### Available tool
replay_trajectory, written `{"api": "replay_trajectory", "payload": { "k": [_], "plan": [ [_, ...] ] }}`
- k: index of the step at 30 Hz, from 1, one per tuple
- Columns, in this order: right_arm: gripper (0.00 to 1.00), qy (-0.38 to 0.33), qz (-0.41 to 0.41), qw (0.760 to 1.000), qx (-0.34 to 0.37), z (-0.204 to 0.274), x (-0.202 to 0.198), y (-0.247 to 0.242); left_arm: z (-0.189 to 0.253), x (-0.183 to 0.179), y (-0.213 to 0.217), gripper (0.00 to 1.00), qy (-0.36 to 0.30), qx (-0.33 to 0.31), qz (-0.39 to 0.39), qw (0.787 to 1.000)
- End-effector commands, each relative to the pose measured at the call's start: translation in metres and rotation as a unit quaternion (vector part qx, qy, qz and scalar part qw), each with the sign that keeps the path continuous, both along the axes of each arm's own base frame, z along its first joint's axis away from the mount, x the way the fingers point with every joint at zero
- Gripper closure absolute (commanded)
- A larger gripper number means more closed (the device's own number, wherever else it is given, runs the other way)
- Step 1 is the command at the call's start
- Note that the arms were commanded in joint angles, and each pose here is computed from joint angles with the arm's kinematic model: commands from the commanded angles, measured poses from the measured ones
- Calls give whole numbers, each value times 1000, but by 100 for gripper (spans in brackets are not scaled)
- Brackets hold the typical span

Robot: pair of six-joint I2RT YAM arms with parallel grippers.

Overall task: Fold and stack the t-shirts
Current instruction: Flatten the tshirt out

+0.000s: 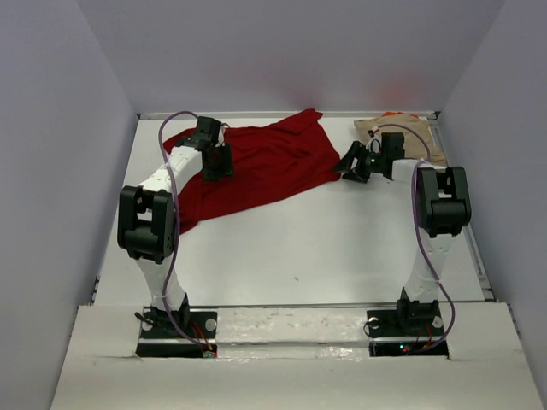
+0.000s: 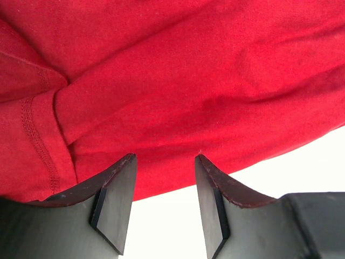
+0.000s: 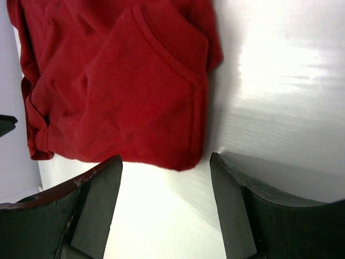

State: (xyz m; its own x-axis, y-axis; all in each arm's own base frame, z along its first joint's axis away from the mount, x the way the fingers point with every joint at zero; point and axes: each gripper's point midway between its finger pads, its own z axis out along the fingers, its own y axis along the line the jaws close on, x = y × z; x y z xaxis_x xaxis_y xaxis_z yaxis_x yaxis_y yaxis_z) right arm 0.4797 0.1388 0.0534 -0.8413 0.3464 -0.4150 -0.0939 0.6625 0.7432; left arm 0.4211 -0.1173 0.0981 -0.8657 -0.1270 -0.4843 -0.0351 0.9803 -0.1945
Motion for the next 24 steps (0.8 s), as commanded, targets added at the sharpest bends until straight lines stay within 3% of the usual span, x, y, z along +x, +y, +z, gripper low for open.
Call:
{"api": "replay_trajectory", "payload": {
  "k": [1, 6, 14, 20, 23, 24],
  "plan": [
    [28, -36, -2, 999, -21, 8, 27, -2, 28, 7, 0, 43, -33, -8, -5, 999],
    [29, -30, 8, 999, -7, 1, 33, 2, 27, 5, 0, 43, -34, -12, -6, 999],
    [38, -21, 28, 999, 10, 2, 27, 25, 36, 6, 1, 43, -43, -11, -6, 999],
    [60, -25, 51, 998, 4, 8, 15, 55, 39, 4, 3, 43, -46, -8, -5, 999],
    [82, -22, 55, 998, -18, 7, 6, 63, 37, 3, 2, 43, -45, -8, -6, 999],
    [96, -21, 57, 998, -29, 7, 2, 68, 36, 2, 3, 43, -45, -7, -6, 999]
  ]
}}
